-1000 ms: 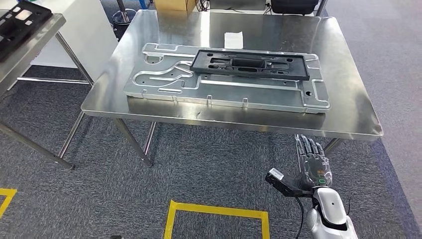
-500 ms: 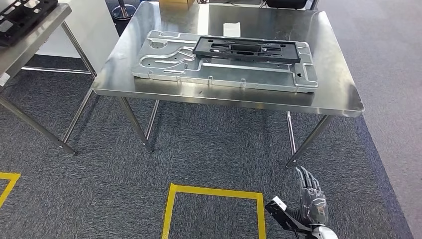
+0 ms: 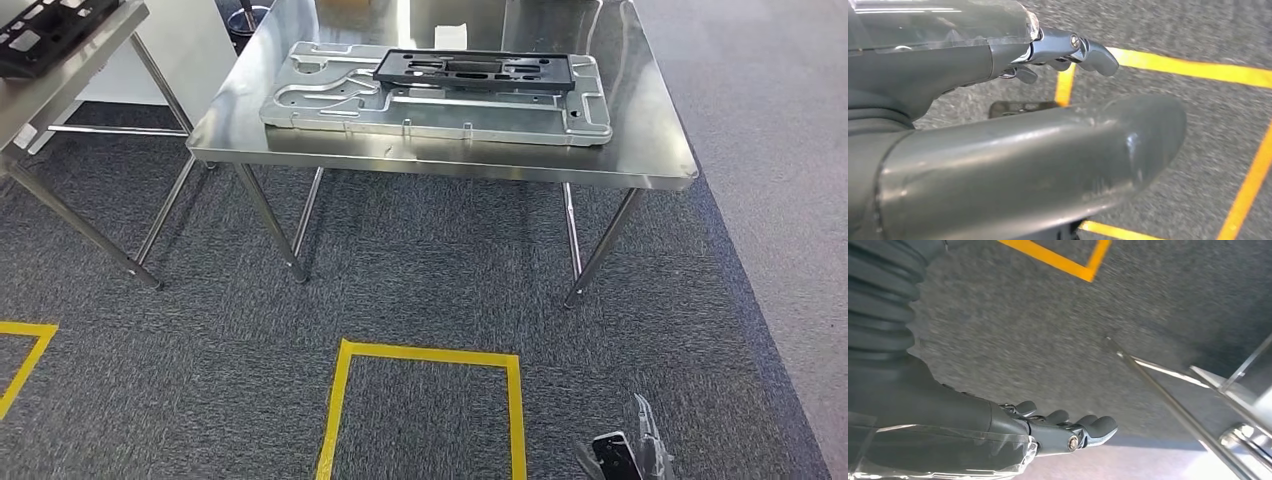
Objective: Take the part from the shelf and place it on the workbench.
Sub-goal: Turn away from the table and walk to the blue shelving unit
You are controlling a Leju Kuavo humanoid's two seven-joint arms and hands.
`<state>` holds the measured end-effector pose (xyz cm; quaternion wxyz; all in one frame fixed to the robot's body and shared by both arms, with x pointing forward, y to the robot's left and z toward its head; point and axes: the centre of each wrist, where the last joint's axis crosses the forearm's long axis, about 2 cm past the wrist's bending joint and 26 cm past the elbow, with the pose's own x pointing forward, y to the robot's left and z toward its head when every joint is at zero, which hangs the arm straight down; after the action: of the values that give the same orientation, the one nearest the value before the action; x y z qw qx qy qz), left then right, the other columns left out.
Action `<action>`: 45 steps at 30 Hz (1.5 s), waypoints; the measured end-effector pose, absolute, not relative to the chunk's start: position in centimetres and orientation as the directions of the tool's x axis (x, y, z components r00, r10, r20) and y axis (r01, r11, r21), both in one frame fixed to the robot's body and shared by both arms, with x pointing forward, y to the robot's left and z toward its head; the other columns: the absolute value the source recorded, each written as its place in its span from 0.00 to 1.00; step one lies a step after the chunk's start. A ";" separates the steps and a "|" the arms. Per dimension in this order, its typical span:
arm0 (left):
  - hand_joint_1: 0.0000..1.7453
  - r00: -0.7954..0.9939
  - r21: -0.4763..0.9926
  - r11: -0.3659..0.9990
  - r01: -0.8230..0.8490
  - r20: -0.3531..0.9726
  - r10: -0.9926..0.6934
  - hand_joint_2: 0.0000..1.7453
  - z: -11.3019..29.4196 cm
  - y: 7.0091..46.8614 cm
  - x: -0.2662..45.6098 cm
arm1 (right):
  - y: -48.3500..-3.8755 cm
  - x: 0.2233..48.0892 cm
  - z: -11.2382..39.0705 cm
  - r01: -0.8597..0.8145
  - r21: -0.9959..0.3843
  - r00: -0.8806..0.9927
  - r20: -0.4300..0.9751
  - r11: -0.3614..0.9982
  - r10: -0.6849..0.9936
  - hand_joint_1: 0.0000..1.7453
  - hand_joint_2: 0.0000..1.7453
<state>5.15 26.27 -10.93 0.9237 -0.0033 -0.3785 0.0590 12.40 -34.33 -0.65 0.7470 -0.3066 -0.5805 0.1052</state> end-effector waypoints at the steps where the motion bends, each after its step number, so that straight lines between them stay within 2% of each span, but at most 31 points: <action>1: 0.00 0.706 -0.049 0.993 -0.109 0.700 0.112 0.00 -10.9 26.3 5.2 | -34.5 12.0 -1.0 0.203 -0.547 0.314 0.822 0.812 0.475 0.00 0.00; 4: 0.00 0.703 -0.045 0.992 -0.121 0.701 0.118 0.00 -10.9 26.2 5.4 | -34.9 10.0 -2.9 0.239 -0.416 0.358 0.878 0.877 0.318 0.00 0.00; 7: 0.00 0.708 -0.043 0.990 -0.135 0.695 0.127 0.00 -10.9 26.0 5.0 | -34.8 7.1 -5.4 0.309 -0.324 0.473 0.868 0.894 0.151 0.00 0.00; 10: 0.00 0.711 -0.042 0.988 -0.148 0.690 0.136 0.00 -11.0 25.9 4.7 | -34.0 4.0 -7.7 0.376 -0.294 0.617 0.787 0.879 -0.001 0.00 0.00; 13: 0.00 0.714 -0.044 0.987 -0.156 0.685 0.143 0.00 -11.0 25.8 4.5 | -33.1 2.4 -9.0 0.425 -0.259 0.675 0.729 0.867 -0.113 0.00 0.00; 18: 0.00 0.713 -0.051 0.985 -0.163 0.684 0.153 0.00 -10.9 25.5 4.6 | -32.4 2.3 -9.8 0.465 -0.217 0.704 0.679 0.859 -0.209 0.00 0.00; 26: 0.00 0.718 -0.037 0.983 -0.178 0.678 0.155 0.00 -11.0 25.6 4.4 | -30.2 1.3 -10.7 0.517 -0.250 0.826 0.397 0.819 -0.401 0.00 0.00; 35: 0.00 0.729 -0.031 0.983 -0.184 0.666 0.157 0.00 -11.0 25.6 4.2 | -28.6 1.4 -11.0 0.486 -0.192 0.852 0.322 0.852 -0.413 0.00 0.00; 45: 0.00 0.741 -0.024 0.985 -0.169 0.656 0.143 0.00 -11.0 25.6 4.0 | -28.1 1.3 -11.1 0.271 -0.185 0.954 0.185 0.944 -0.238 0.00 0.00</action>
<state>4.02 25.64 -11.00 0.9329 0.0186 -0.3499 0.0834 1.27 -28.13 -11.13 0.9827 -0.1049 -0.0803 -0.1296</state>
